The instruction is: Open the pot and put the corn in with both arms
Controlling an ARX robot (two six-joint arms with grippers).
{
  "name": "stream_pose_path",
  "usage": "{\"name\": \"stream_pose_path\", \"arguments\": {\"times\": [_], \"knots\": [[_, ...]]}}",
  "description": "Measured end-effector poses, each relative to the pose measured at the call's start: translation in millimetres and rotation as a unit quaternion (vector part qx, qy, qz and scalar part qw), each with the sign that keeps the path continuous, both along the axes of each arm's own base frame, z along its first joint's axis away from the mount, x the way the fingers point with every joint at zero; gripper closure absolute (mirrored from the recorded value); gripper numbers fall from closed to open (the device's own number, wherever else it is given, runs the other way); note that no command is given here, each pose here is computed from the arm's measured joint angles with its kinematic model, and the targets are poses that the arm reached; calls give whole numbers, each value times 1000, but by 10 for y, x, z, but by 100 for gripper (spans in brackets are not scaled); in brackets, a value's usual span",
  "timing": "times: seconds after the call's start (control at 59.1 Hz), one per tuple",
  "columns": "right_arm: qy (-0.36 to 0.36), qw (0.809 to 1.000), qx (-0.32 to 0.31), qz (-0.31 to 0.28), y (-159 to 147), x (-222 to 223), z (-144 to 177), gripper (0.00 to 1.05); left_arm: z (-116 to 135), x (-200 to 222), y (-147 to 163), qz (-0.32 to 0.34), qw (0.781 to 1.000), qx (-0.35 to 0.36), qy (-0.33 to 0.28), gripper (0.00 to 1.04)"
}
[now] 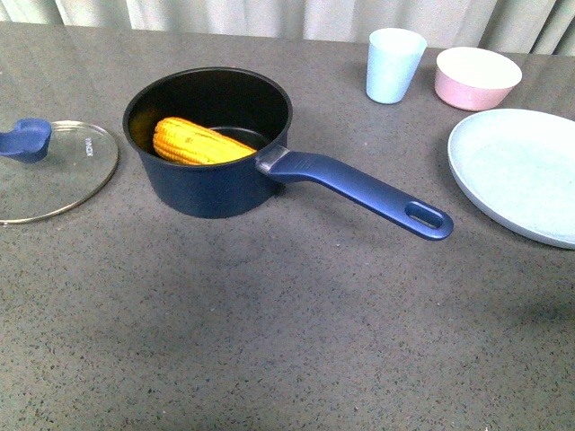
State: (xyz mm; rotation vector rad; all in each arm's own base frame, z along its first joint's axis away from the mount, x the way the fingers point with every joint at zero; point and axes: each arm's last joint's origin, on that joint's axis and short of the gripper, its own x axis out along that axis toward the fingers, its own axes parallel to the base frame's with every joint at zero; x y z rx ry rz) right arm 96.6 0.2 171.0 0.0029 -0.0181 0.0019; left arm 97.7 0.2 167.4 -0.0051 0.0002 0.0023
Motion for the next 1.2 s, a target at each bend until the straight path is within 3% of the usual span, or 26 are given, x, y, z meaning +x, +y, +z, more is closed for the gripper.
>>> {"name": "stream_pose_path", "arguments": {"times": [0.118, 0.355, 0.474, 0.626, 1.201], "knots": [[0, 1000, -1, 0, 0, 0, 0, 101, 0, 0, 0, 0, 1000, 0, 0, 9], [0, 1000, 0, 0, 0, 0, 0, 61, 0, 0, 0, 0, 1000, 0, 0, 9], [0, 1000, 0, 0, 0, 0, 0, 31, 0, 0, 0, 0, 1000, 0, 0, 9], [0, 1000, 0, 0, 0, 0, 0, 8, 0, 0, 0, 0, 1000, 0, 0, 9], [0, 1000, 0, 0, 0, 0, 0, 9, 0, 0, 0, 0, 1000, 0, 0, 9]]}}
